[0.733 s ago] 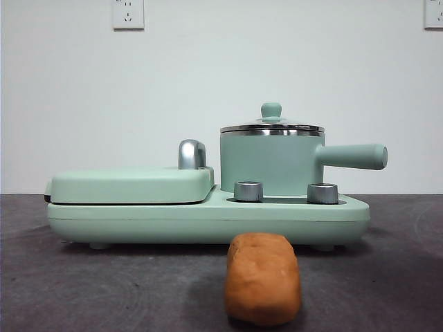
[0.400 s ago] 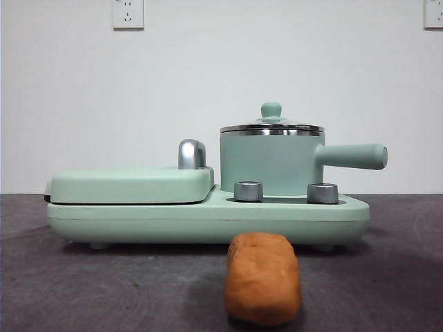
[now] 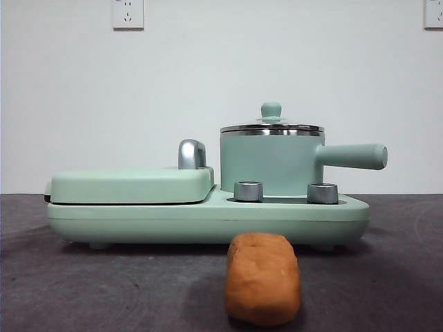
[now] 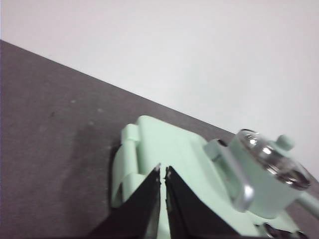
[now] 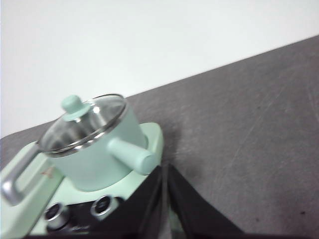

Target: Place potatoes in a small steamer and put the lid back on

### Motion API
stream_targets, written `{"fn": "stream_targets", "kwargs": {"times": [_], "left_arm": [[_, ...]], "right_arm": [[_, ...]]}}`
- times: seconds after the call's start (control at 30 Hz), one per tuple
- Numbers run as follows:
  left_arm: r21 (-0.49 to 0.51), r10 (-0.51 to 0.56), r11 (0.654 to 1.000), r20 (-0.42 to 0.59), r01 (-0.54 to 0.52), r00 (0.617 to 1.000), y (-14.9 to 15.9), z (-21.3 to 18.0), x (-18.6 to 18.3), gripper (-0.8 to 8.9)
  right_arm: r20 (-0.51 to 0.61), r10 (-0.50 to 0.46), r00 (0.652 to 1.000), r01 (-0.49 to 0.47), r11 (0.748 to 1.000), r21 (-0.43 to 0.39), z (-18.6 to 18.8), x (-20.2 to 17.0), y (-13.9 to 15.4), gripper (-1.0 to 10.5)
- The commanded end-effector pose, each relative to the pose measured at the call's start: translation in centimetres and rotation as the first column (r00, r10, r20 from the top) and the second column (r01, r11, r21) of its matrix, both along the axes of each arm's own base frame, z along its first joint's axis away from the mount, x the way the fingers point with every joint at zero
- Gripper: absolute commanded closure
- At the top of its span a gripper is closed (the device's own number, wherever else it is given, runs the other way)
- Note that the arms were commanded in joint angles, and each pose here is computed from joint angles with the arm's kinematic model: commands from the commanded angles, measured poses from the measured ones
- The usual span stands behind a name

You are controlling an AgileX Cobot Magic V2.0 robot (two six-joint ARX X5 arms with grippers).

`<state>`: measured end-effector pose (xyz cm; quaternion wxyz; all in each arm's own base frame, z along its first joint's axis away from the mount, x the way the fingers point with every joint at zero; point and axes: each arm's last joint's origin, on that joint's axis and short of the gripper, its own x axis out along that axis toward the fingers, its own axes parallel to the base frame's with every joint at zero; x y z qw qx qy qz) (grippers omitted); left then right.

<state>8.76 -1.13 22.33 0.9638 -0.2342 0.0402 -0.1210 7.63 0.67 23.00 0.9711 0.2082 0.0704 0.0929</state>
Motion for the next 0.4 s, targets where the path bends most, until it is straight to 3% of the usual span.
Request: {"fn": "stream_targets", "kwargs": {"times": [0.03, 0.23, 0.4], "left_arm": [[0.0, -0.043, 0.999, -0.002, 0.043, 0.999, -0.2, 2.3, 0.0, 7.97], [0.061, -0.151, 0.986, -0.057, 0.154, 0.987, -0.7, 6.7, 1.0, 7.97], [0.103, -0.234, 0.964, -0.108, 0.245, 0.966, -1.2, 9.7, 2.5, 7.96]], "right_arm": [[-0.022, 0.036, 0.999, -0.036, 0.999, 0.003, 2.4, -0.4, 0.1, 9.3], [-0.113, 0.153, 0.982, -0.16, 0.986, -0.054, 6.7, -0.5, 0.4, 9.3], [-0.155, 0.267, 0.951, -0.285, 0.953, -0.106, 9.7, 0.2, 0.7, 9.3]]}}
